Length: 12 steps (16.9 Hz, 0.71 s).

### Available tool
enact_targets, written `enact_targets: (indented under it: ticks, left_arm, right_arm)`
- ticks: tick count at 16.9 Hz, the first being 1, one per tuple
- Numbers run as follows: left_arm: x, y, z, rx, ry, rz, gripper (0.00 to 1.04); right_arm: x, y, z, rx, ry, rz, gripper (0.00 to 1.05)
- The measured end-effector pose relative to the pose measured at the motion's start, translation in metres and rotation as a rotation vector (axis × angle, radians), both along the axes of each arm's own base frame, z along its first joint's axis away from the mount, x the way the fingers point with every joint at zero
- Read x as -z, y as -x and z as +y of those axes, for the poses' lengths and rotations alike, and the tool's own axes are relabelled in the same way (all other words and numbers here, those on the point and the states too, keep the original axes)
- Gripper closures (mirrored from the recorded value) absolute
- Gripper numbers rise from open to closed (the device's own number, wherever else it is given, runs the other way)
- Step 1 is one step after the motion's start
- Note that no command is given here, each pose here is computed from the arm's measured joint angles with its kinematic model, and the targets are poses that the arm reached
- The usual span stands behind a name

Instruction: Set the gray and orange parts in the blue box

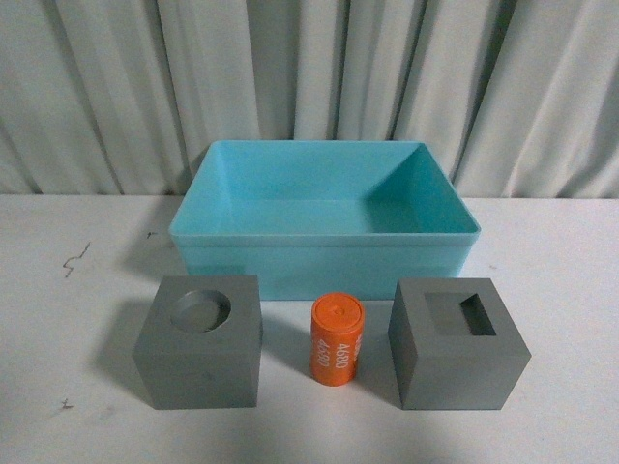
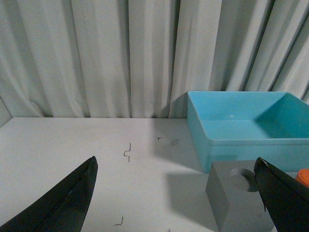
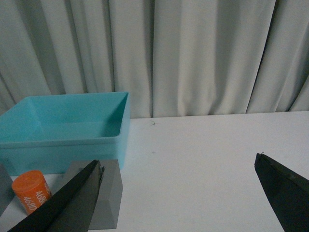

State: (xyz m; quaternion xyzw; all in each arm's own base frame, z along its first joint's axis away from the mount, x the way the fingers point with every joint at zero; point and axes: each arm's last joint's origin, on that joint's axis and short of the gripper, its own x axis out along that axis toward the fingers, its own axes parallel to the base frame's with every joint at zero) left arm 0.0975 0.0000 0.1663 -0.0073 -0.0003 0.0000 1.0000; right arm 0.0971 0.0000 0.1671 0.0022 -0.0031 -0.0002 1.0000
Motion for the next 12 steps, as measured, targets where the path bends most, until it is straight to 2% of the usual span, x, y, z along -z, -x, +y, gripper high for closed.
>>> enact_targets:
  ticks: [5, 7, 9, 12]
  left_arm:
    - [0.0, 0.0, 0.0, 0.0, 0.0, 0.0, 0.07]
    - [0.0, 0.0, 0.0, 0.0, 0.0, 0.0, 0.07]
    - [0.0, 0.0, 0.0, 0.0, 0.0, 0.0, 0.07]
    - [0.0, 0.0, 0.0, 0.0, 0.0, 0.0, 0.07]
  right_arm:
    - [0.0, 0.0, 0.0, 0.0, 0.0, 0.0, 0.06]
    - [0.0, 0.0, 0.0, 0.0, 0.002, 0.0, 0.24]
    - [0.0, 0.0, 0.0, 0.0, 0.003, 0.0, 0.05]
    - [0.0, 0.0, 0.0, 0.0, 0.003, 0.0, 0.06]
